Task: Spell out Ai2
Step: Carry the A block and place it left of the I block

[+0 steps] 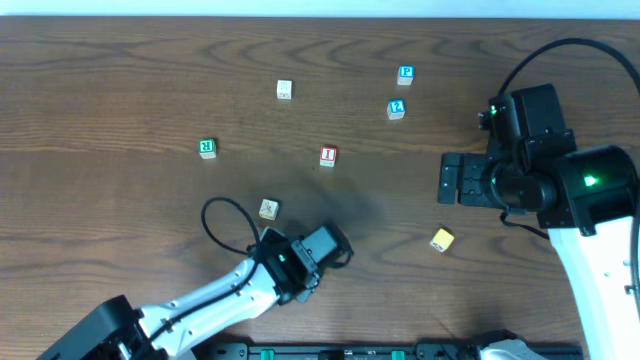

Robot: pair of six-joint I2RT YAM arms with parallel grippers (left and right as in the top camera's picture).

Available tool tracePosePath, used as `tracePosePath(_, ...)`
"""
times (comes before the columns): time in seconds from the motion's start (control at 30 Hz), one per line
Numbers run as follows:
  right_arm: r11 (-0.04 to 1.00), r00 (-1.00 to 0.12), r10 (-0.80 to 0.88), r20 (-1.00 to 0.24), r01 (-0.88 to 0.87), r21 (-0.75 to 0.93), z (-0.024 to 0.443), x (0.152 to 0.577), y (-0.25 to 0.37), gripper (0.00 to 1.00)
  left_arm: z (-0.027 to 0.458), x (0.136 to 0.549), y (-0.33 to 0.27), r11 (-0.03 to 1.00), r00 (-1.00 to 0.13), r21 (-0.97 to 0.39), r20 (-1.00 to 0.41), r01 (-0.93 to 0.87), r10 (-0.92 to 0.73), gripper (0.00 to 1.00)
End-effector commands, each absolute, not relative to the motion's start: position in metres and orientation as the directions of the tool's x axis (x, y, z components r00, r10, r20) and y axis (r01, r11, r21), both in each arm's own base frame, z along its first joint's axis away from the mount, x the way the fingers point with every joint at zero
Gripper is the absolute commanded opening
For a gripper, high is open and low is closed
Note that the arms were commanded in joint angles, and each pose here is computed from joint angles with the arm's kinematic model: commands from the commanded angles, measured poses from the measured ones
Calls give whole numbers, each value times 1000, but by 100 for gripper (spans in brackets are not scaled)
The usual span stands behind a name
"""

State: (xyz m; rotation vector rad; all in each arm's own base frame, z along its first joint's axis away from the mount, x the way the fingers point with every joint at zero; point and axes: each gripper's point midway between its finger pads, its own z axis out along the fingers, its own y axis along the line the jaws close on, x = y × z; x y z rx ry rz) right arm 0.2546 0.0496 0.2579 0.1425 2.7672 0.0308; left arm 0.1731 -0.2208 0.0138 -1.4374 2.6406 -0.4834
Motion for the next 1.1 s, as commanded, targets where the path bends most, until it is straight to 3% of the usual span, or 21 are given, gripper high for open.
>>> tracePosePath(0.0, 994, -926, 105, -363, 104, 23, 257, 254, 46, 99, 6, 177, -208, 608, -641, -289, 28, -739, -767, 9)
tracePosePath(0.2, 994, -923, 105, -371, 112, 4, 257, 255, 43, 99, 13, 202, -198, 716, -746, -313, -34, -624, -665, 11)
tracePosePath(0.5, 994, -919, 106, -380, 112, 8, 258, 258, 43, 99, 64, 258, -208, 908, -912, -357, -256, -219, -320, 19)
tracePosePath(0.8, 994, -916, 108, -387, 112, 11, 259, 259, 44, 99, 122, 297, -191, 984, -888, -177, -454, 8, -75, 23)
tracePosePath(0.97, 994, -915, 109, -389, 113, 12, 259, 260, 44, 99, 141, 314, -169, 993, -875, -103, -485, 61, 3, 30)
tracePosePath(1.07, 993, -914, 112, -391, 115, 15, 260, 260, 44, 99, 144, 323, -156, 994, -872, -96, -489, 56, 2, 28)
